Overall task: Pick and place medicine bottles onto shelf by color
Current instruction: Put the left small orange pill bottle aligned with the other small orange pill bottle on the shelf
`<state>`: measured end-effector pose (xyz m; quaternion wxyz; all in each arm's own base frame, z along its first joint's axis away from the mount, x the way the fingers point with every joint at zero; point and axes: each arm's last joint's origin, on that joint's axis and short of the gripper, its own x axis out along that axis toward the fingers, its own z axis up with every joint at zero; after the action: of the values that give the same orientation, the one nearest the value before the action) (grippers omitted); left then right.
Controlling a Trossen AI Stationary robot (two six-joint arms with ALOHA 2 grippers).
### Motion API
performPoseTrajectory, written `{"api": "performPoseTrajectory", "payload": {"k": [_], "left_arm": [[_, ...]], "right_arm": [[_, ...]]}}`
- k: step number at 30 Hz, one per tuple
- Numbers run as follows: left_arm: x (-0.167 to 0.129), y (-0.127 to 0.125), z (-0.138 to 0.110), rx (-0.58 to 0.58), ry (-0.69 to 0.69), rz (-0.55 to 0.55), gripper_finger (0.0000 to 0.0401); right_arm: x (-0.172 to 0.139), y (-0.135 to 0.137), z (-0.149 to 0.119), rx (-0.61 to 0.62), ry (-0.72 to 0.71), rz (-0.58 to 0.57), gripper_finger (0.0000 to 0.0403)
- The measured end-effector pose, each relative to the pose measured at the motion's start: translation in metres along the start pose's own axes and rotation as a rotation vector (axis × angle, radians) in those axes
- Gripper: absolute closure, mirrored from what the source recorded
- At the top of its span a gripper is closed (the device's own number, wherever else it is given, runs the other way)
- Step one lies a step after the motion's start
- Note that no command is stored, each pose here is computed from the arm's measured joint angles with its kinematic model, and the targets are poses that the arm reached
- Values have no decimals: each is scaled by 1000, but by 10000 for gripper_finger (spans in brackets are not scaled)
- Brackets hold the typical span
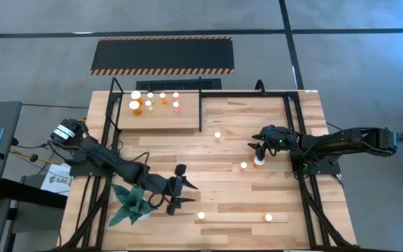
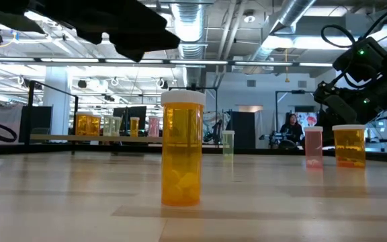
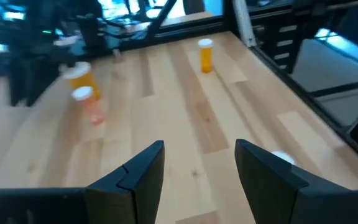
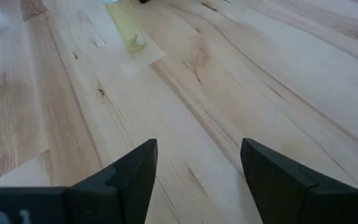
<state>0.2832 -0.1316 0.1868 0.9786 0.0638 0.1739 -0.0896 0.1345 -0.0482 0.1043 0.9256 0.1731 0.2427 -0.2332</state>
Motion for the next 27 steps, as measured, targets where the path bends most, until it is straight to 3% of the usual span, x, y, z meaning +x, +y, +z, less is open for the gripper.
{"api": "performPoseTrajectory", "payload": {"k": [8, 17, 27], "left_arm": [[18, -7, 5, 11, 47, -115, 216], [37, -10, 21, 52, 207, -141, 216], [57, -23, 18, 37, 319, -189, 211]], "right_arm": [[0, 0, 0, 0, 1, 0, 147], [0, 0, 0, 1, 3, -1, 147], [0, 0, 0, 0, 3, -1, 147]]}}
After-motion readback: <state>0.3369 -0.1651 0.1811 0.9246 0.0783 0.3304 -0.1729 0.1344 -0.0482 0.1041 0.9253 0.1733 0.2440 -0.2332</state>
